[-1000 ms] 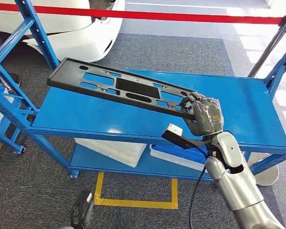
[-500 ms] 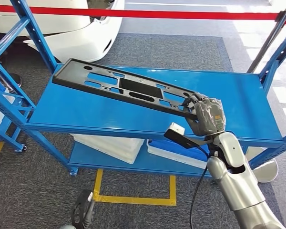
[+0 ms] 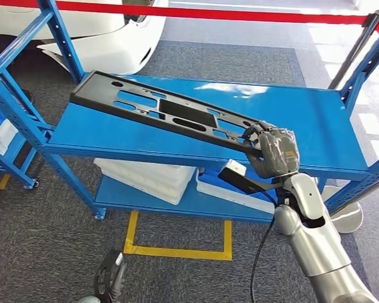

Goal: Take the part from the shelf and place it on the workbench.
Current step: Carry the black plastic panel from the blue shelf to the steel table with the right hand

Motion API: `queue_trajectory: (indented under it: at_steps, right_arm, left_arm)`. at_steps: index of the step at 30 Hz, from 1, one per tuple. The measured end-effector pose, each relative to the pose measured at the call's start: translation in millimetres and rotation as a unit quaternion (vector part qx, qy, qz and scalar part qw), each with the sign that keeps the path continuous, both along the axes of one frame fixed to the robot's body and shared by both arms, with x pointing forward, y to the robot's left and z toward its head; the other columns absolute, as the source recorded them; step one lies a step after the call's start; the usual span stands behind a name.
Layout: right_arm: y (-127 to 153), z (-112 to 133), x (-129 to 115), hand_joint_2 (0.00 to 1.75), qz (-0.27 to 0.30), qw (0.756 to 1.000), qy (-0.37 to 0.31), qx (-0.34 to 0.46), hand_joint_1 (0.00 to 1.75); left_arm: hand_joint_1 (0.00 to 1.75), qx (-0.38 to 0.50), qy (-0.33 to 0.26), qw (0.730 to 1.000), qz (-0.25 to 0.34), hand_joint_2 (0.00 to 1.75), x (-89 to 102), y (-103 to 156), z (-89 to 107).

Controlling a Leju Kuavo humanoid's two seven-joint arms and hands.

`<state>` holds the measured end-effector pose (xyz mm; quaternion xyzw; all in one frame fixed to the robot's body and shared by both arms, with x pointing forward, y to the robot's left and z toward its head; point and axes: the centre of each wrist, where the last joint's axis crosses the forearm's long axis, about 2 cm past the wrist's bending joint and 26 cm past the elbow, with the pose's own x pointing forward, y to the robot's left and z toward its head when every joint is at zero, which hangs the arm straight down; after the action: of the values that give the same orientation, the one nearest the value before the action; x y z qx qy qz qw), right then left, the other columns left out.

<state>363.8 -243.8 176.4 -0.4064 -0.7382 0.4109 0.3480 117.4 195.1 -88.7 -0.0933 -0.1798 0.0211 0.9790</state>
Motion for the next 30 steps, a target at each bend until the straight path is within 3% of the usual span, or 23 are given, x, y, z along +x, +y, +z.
queue_trajectory:
  at_steps: [30]
  right_arm:
    - [0.4, 1.3, 4.2, 1.75, -0.003, 1.0, 0.005, 0.008, 1.75]
  left_arm:
    - [0.0, -0.006, 0.002, 1.0, -0.003, 0.0, 0.7, -2.4, 0.7]
